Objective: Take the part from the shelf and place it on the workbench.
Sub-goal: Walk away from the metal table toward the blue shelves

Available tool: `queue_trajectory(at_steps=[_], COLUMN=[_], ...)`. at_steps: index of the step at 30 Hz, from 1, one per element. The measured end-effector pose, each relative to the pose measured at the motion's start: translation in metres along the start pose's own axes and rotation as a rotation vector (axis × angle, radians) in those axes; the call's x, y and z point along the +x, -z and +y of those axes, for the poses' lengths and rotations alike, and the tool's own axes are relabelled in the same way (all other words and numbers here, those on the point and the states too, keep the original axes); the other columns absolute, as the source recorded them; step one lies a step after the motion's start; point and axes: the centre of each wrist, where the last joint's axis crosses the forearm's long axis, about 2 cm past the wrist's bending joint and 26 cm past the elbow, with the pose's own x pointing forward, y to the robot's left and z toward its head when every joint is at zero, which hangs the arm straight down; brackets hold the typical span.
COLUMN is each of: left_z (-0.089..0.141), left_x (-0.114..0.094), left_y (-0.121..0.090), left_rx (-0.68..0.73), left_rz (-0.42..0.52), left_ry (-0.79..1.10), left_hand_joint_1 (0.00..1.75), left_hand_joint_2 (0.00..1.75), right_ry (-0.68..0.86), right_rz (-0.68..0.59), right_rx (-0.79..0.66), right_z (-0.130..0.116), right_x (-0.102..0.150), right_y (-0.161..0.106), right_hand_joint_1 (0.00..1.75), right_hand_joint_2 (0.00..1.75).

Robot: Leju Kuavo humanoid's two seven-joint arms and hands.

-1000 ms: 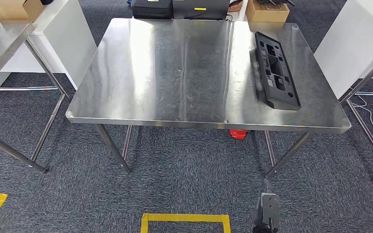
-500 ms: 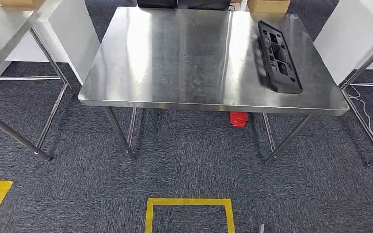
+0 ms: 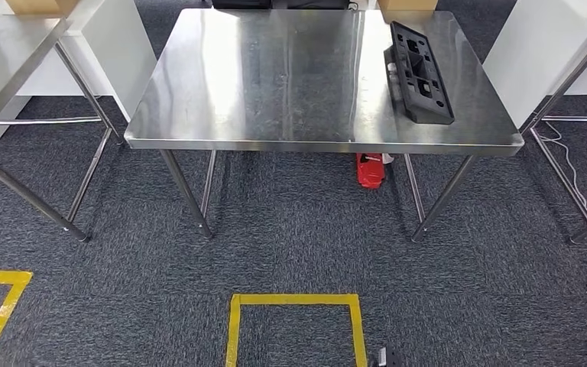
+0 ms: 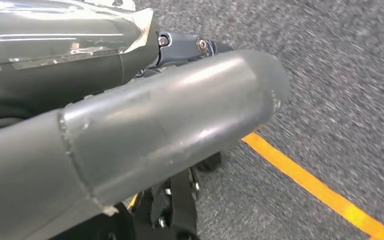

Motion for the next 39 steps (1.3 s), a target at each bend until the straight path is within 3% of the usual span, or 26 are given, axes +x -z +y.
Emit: queue_trajectory(at_steps=[24, 31, 39], left_z=[0.001, 0.006, -0.006], left_x=[-0.001, 0.002, 0.017], left_y=[0.000, 0.002, 0.005], left_rx=[-0.015, -0.039, -0.279], left_rz=[-0.007, -0.089, -0.330], left_ry=[0.135, 0.021, -0.202], left_hand_joint_1=[0.00, 0.00, 0.00], left_hand_joint_2=[0.00, 0.00, 0.00], right_ry=[-0.017, 0.018, -0.139], right_rz=[-0.032, -0.077, -0.110], right_rx=[0.056, 0.123, 0.121], right_z=[-0.002, -0.005, -0.005], right_x=[-0.003, -0.010, -0.011], right_y=[-0.001, -0.004, -0.004], right_hand_joint_1=[0.00, 0.00, 0.00], right_hand_joint_2=[0.00, 0.00, 0.00])
